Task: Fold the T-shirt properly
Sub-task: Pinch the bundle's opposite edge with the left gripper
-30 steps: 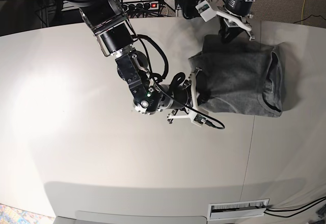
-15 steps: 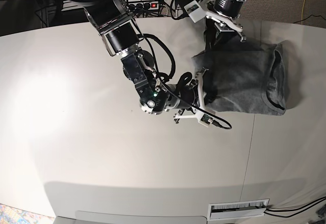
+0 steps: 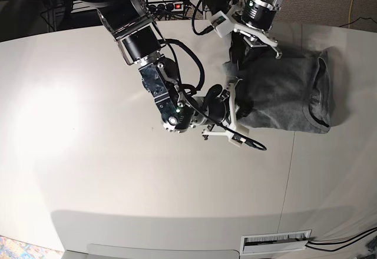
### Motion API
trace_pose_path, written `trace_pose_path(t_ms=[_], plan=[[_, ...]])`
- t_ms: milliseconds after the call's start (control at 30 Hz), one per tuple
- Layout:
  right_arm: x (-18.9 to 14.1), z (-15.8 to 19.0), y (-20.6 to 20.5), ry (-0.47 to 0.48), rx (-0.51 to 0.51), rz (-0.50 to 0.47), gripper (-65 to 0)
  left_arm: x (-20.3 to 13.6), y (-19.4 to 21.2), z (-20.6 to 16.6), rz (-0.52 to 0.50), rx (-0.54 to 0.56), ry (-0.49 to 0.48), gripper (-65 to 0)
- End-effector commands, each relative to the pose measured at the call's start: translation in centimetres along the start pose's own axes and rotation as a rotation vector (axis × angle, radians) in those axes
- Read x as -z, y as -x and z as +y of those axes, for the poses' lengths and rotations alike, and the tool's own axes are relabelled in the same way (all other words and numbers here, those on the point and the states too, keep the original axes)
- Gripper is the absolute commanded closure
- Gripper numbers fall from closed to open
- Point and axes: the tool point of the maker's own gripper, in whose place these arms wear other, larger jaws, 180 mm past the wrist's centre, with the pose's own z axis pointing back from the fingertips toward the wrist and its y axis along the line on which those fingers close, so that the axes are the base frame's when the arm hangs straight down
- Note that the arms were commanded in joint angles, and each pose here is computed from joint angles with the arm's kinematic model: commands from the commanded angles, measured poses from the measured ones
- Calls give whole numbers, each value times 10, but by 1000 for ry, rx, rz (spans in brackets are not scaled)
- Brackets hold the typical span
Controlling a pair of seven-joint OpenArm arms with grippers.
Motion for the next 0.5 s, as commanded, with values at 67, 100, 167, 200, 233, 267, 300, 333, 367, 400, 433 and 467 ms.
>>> trace_pose_path(t_ms=[67, 100, 167, 200, 233, 267, 300, 333, 367, 400, 433, 467], plan=[[-4, -1, -24, -1, -20, -62, 0, -3, -6, 3, -22, -31, -2, -194], [-4, -1, -24, -1, -20, -63, 0, -3, -6, -1, -21, -31, 14, -193], [-4, -1, -24, 0, -20, -63, 0, -4, -7, -3, -23, -28, 27, -193], [-4, -1, -24, 0, -20, -63, 0, -5, -8, -6, -27, -28, 33, -193], [-4, -1, -24, -1, -20, -63, 0, -6, -11, -10, -35, -29, 48, -193], [-4, -1, -24, -1, -20, -63, 0, -8, -14, -16, -44, -25, 70, -193], [-4, -1, -24, -1, -20, -64, 0, -10, -18, -22, -52, -24, 90, -193], [-4, -1, -24, -1, -20, -63, 0, -11, -19, -28, -59, -10, 100, -193], [-4, -1, -24, -1, -20, -63, 0, -11, -20, -31, -65, 15, 101, -193], [-4, -1, -24, -1, -20, -62, 0, -8, -18, -34, -65, 35, 104, -192], [-4, -1, -24, -1, -20, -62, 0, -4, -14, -37, -57, 55, 106, -192], [-4, -1, -24, -1, -20, -62, 0, 1, -8, -40, -41, 77, 109, -192]])
